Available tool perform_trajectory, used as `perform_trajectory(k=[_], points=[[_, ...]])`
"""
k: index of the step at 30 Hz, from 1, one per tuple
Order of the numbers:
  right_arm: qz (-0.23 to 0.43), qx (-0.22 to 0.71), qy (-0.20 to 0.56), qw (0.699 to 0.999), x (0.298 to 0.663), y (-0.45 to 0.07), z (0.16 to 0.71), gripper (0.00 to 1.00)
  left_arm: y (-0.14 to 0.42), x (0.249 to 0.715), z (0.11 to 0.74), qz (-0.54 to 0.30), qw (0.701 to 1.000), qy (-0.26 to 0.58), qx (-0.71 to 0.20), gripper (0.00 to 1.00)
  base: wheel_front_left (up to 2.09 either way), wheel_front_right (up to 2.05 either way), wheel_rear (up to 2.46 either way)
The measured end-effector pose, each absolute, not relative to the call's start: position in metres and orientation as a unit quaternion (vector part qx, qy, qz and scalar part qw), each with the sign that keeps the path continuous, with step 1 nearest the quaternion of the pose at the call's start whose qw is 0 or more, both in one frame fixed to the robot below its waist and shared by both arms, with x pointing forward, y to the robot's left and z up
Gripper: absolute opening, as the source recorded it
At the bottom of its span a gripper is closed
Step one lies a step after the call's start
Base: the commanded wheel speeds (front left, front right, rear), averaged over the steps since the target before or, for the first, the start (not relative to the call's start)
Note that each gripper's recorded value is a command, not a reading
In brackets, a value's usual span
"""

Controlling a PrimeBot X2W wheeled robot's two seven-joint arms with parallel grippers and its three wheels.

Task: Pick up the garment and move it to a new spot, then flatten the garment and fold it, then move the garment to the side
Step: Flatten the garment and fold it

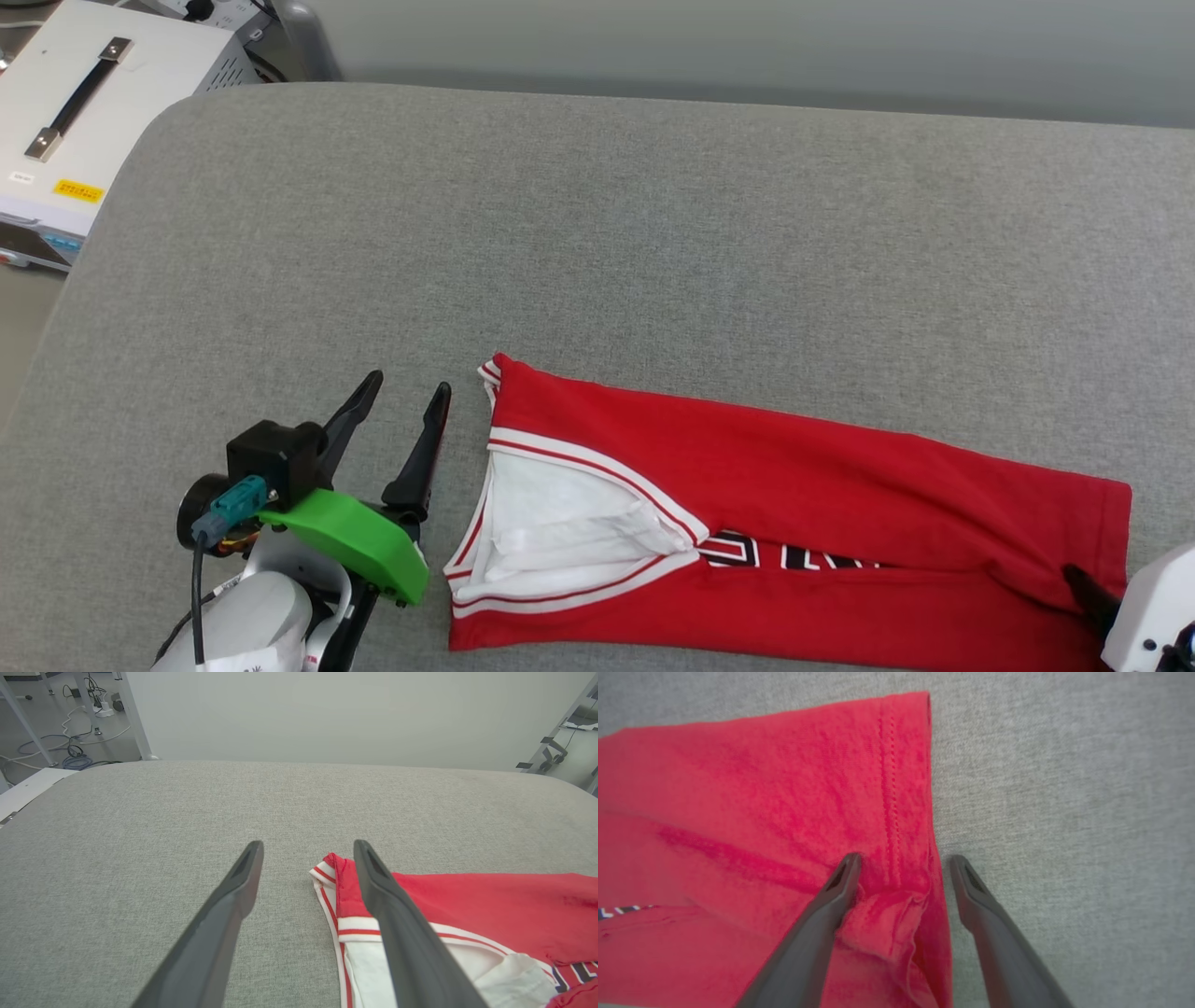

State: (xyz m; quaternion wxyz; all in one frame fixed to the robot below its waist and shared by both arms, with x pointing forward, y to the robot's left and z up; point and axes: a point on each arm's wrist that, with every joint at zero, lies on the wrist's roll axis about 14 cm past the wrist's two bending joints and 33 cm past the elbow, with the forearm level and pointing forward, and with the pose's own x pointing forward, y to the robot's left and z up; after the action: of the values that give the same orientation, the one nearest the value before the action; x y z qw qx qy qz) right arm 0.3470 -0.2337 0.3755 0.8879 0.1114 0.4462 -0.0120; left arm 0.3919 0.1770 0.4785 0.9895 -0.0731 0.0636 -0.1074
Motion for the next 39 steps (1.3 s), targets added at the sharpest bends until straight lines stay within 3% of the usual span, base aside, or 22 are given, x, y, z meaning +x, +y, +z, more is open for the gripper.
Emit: perform_trajectory(k=[9,10,11,12,13,26,39], points=[[-0.001,0.113,0.465,0.878,0.340,-0.224,0.357,1.00,0.172,0.395,0.468,-0.114,0.988,0.075,-0.078,1.00,0.00,0.00,0.00],[0.001,0.115,0.467,0.877,0.340,-0.222,0.355,0.94,0.172,0.396,0.467,-0.113,0.988,0.075,-0.078,1.00,0.00,0.00,0.00],[0.003,0.116,0.468,0.876,0.339,-0.221,0.354,0.48,0.172,0.396,0.467,-0.114,0.987,0.076,-0.079,1.00,0.00,0.00,0.00],[0.005,0.116,0.468,0.876,0.339,-0.220,0.354,0.28,0.172,0.397,0.466,-0.115,0.987,0.076,-0.078,1.00,0.00,0.00,0.00],[0.005,0.117,0.467,0.876,0.339,-0.220,0.353,0.00,0.172,0.397,0.466,-0.115,0.987,0.075,-0.078,1.00,0.00,0.00,0.00],[0.000,0.114,0.427,0.897,0.346,-0.233,0.369,0.00,0.173,0.391,0.480,-0.116,0.989,0.056,-0.077,1.00,0.00,0.00,0.00],[-0.075,0.068,0.386,0.917,0.352,-0.305,0.396,0.00,0.177,0.384,0.488,-0.111,0.990,0.045,-0.077,1.00,0.00,0.00,0.00]])
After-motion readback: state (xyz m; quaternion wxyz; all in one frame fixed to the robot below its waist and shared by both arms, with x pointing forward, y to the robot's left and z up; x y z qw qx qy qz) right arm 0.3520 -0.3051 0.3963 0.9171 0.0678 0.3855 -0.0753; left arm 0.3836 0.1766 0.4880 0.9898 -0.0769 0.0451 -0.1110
